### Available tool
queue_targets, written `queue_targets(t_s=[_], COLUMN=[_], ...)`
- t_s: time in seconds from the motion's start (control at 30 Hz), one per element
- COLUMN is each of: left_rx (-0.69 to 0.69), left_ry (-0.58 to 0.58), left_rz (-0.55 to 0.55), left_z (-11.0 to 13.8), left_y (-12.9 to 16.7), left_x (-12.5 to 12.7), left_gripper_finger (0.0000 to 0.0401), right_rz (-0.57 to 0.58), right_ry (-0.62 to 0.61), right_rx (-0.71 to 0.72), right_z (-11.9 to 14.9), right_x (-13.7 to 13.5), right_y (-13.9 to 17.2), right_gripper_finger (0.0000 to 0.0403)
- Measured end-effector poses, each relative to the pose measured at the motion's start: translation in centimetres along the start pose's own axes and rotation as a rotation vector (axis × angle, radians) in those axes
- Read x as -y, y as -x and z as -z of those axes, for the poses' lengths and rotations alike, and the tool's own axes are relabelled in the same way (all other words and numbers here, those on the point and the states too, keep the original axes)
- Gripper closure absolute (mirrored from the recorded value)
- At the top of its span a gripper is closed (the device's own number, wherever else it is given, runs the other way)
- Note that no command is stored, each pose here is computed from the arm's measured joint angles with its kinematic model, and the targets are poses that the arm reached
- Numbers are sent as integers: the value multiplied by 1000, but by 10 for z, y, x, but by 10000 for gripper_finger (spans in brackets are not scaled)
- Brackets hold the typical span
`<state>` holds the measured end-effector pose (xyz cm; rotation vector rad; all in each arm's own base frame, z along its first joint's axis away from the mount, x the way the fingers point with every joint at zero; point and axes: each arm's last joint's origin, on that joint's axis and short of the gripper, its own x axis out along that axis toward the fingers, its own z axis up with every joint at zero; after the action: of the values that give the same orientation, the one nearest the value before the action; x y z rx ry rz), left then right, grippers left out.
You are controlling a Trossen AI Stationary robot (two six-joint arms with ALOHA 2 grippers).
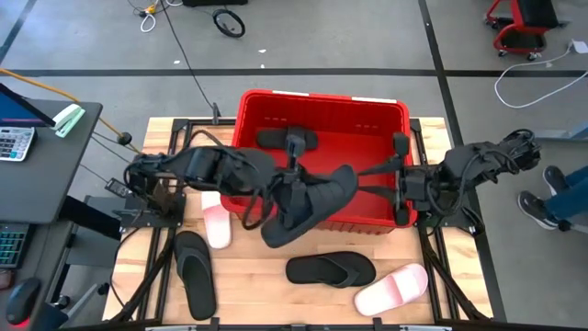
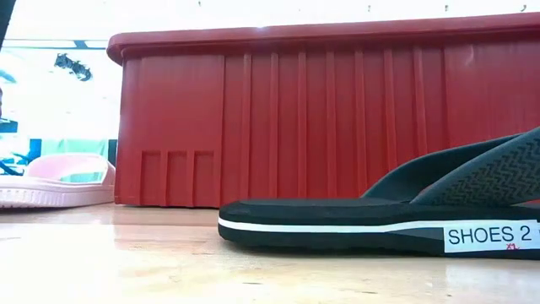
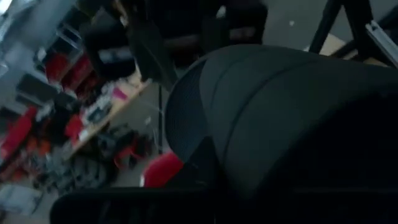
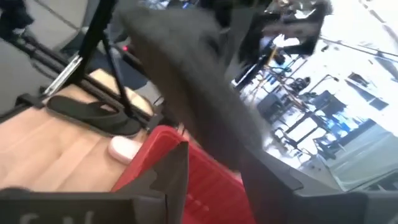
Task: Pick and place slides into bin
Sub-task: Put the black slide into the red bin
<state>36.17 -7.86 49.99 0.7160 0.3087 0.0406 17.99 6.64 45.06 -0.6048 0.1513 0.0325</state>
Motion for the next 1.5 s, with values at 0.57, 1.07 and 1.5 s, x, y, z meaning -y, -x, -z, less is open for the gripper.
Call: queue_targets(t_s=[0.57, 1.07, 1.5], left_rx=[-17, -21, -13], left_ry=[26, 24, 80], left_rz=[224, 230, 264], left_z=[18, 18, 17], left_y=[0, 0, 1], left_x=[-3, -2, 1], left_gripper_finger=[389, 389, 389], right_rz=[8, -103, -47], right_ry=[-12, -39, -25], right_rx=[-22, -89, -93], right_z=[3, 9, 8], right_x=[2, -15, -12], right_y=[-5, -29, -27], right_gripper_finger=[254, 205, 193])
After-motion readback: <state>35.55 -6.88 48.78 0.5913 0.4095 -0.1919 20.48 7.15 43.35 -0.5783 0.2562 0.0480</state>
